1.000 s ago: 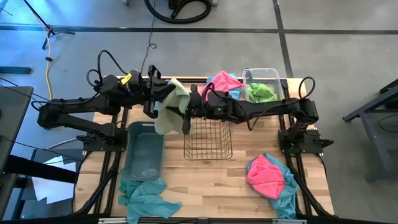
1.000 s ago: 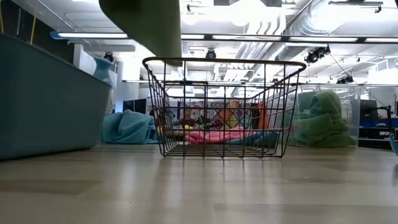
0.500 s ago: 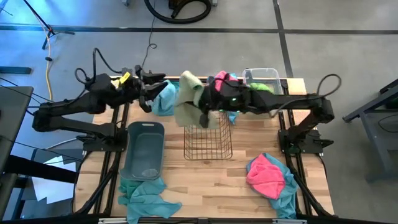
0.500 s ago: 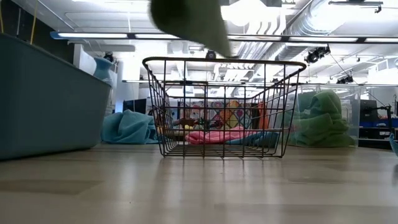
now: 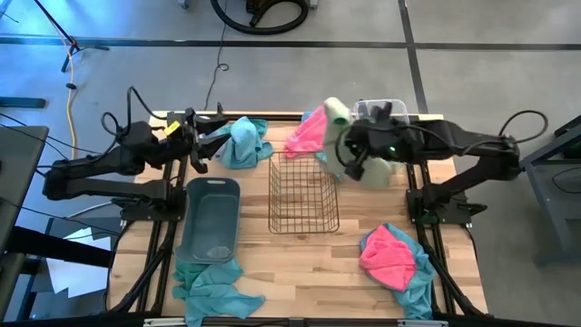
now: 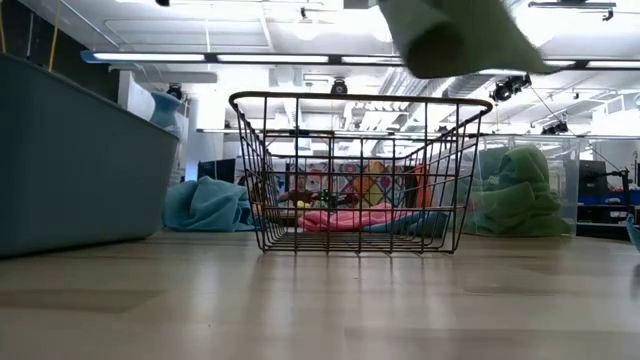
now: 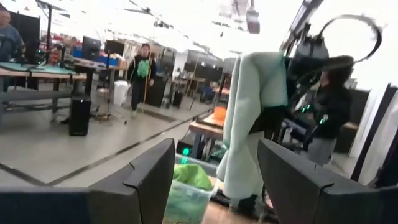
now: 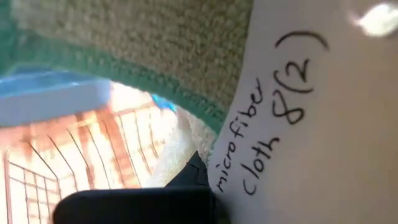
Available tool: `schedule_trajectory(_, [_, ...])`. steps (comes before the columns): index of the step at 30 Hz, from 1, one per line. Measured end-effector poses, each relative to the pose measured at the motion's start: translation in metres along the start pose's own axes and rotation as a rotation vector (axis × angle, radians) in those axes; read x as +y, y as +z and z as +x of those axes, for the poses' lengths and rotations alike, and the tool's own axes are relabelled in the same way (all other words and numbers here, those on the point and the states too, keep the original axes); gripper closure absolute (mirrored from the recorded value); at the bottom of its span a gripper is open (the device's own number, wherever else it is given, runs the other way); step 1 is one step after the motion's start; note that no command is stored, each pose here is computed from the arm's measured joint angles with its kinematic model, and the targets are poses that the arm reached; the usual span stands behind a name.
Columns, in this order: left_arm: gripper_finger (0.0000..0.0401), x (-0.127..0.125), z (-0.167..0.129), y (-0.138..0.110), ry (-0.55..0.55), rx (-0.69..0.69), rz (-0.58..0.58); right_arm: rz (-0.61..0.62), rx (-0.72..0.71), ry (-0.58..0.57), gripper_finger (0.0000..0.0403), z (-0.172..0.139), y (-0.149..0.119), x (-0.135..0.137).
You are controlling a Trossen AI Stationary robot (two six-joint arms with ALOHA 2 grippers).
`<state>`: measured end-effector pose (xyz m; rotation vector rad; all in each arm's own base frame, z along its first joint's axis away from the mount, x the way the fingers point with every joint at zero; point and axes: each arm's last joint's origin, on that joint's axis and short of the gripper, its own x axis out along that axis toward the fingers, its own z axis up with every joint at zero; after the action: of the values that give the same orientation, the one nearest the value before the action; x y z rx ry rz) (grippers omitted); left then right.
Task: Sort microfiber towel by color & place in baskets
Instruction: Put the light green towel into the transparent bin
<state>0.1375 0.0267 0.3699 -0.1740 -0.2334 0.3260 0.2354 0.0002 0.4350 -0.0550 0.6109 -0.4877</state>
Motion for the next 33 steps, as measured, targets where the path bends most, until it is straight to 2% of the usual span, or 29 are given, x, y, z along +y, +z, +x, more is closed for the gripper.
schedule_trajectory(5, [0.0184,0.004,-0.005,-0.015,0.0,-0.002,-0.011,0.069,0.027,-0.122,0.0402,-0.027,-0.016,-0.002])
schedule_trajectory(12, [0.0184,0.003,-0.005,-0.014,-0.002,-0.01,0.04,0.207,-0.042,-0.371,0.0403,-0.052,-0.033,-0.013])
schedule_trajectory(20, [0.0184,0.004,-0.002,-0.016,0.018,-0.007,0.099,0.329,-0.134,-0.724,0.0403,-0.061,-0.046,-0.047])
schedule_trajectory(24, [0.0184,0.004,0.002,-0.015,0.048,-0.038,0.107,0.383,-0.137,-0.848,0.0403,-0.059,-0.046,-0.066])
schedule_trajectory(29, [0.0184,0.003,0.008,-0.012,0.069,-0.087,0.094,0.395,-0.004,-0.882,0.0403,-0.053,-0.048,-0.084])
schedule_trajectory(33, [0.0184,0.002,0.013,-0.012,0.069,-0.113,0.088,0.387,0.073,-0.768,0.0403,-0.046,-0.042,-0.095])
